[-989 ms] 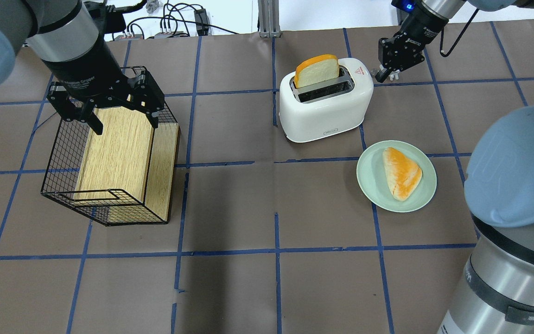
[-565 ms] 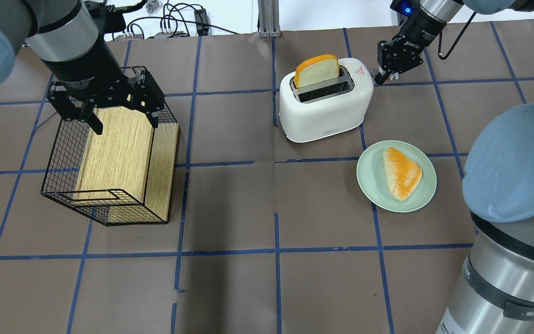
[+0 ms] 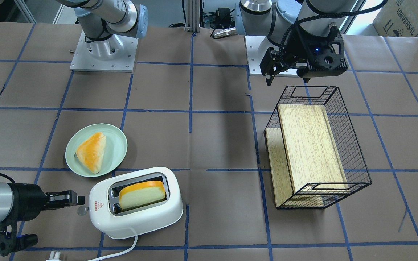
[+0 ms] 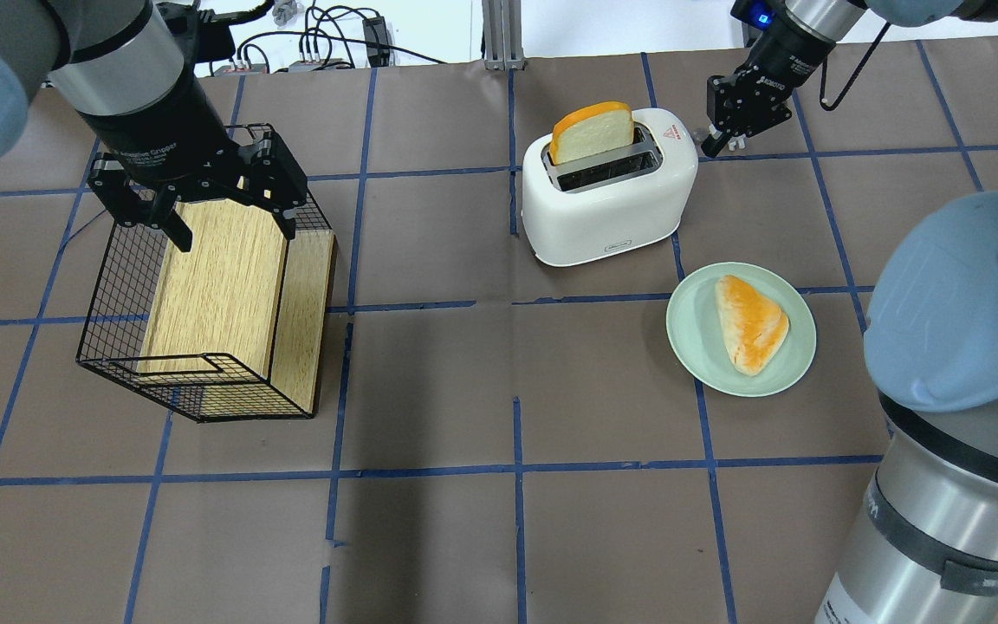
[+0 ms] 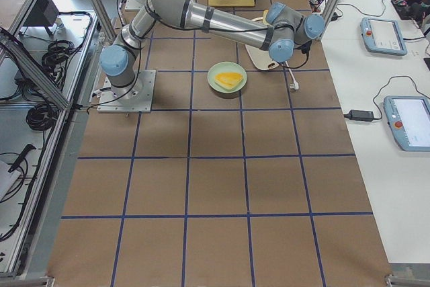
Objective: Press toaster with right arm
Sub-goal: 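Press the toaster lever down with the right gripper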
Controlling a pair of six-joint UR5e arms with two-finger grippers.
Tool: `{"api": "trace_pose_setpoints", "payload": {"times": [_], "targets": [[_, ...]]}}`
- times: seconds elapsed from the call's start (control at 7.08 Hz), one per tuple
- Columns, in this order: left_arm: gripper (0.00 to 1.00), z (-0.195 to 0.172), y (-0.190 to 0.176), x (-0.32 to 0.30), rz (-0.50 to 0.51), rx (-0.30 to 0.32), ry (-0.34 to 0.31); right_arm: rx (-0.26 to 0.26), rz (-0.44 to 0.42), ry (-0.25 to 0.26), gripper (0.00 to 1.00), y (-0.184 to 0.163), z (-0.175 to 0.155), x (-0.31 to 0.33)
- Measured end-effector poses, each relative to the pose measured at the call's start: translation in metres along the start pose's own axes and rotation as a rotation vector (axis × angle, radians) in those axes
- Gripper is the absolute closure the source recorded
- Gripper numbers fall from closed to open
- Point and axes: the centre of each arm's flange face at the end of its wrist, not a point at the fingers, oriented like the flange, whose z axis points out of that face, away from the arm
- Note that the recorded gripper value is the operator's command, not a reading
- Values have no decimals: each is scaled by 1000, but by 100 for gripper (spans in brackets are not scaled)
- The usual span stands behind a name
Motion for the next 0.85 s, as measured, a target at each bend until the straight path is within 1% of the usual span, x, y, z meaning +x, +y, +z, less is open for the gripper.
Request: {"api": "trace_pose_setpoints", "payload": {"times": [0.28,0.42,0.85], "targets": [[0,0,0,0,0,0,0,10,-5,6,98,-1,-25,-12],[0,0,0,0,0,0,0,7,-3,5,98,-2,-30,-15],[0,0,0,0,0,1,0,-13,2,-3,98,-14,-16,-8]]}}
